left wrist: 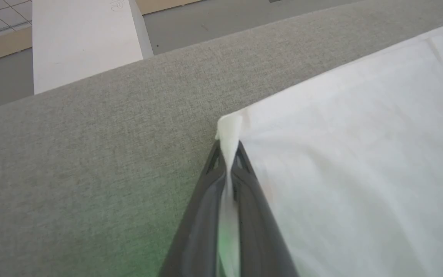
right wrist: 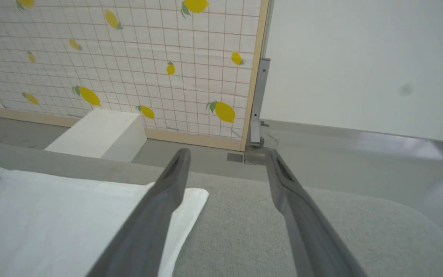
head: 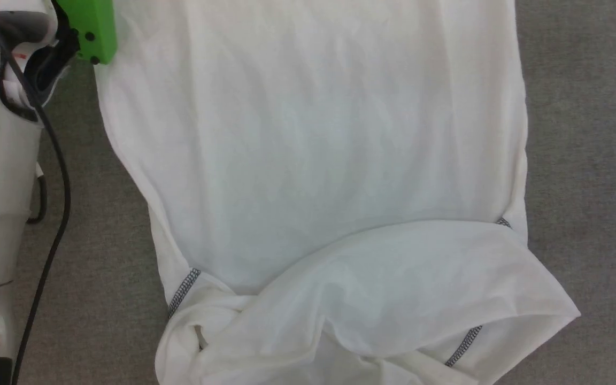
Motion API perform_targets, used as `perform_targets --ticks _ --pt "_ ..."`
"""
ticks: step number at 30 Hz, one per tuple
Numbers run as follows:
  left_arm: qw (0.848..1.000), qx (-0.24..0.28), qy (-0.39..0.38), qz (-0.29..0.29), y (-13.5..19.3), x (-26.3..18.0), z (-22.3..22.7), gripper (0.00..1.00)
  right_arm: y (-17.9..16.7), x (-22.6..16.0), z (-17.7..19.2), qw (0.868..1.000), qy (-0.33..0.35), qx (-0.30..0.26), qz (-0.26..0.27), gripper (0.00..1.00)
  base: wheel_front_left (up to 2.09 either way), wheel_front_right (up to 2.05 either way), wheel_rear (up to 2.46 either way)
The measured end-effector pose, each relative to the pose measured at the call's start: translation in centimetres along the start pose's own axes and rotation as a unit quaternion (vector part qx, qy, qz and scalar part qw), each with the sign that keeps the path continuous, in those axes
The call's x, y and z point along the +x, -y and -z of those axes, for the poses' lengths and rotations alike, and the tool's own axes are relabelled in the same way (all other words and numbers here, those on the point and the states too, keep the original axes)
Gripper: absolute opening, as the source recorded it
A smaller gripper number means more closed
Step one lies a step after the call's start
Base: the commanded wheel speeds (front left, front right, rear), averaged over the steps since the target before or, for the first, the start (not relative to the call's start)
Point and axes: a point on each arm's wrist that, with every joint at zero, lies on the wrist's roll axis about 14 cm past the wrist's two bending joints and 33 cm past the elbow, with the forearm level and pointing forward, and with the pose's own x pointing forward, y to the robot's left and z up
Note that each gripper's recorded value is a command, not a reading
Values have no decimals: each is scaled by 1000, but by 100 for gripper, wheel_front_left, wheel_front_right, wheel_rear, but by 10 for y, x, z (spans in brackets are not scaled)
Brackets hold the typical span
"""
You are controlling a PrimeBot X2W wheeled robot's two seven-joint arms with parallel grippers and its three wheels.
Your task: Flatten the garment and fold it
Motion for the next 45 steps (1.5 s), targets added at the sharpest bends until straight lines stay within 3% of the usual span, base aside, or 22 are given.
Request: perform_targets --ticks 9,16,32,34,35,36,45 --pt "1000 -11 0 7 2 -1 7 0 -4 55 58 982 -187 29 -4 100 0 0 0" --pt "1000 -12 -2 9 1 -6 12 0 -25 67 103 954 -296 51 -11 100 0 0 0" --pt "1000 -12 -3 13 -1 -5 19 0 -46 83 150 927 -372 51 -1 100 0 0 0" --pt "1000 -11 -2 14 -2 -2 19 0 -48 87 155 926 -374 56 -1 46 0 0 0" --pt "1000 -10 -2 14 -3 0 19 0 -48 89 156 926 -373 57 0 37 0 0 0" --pt "1000 -9 -3 15 -3 2 20 0 -48 91 156 927 -371 56 1 0 0 0 0" --pt "1000 -13 19 15 -6 4 14 0 -45 99 149 937 -343 56 7 0 0 0 0"
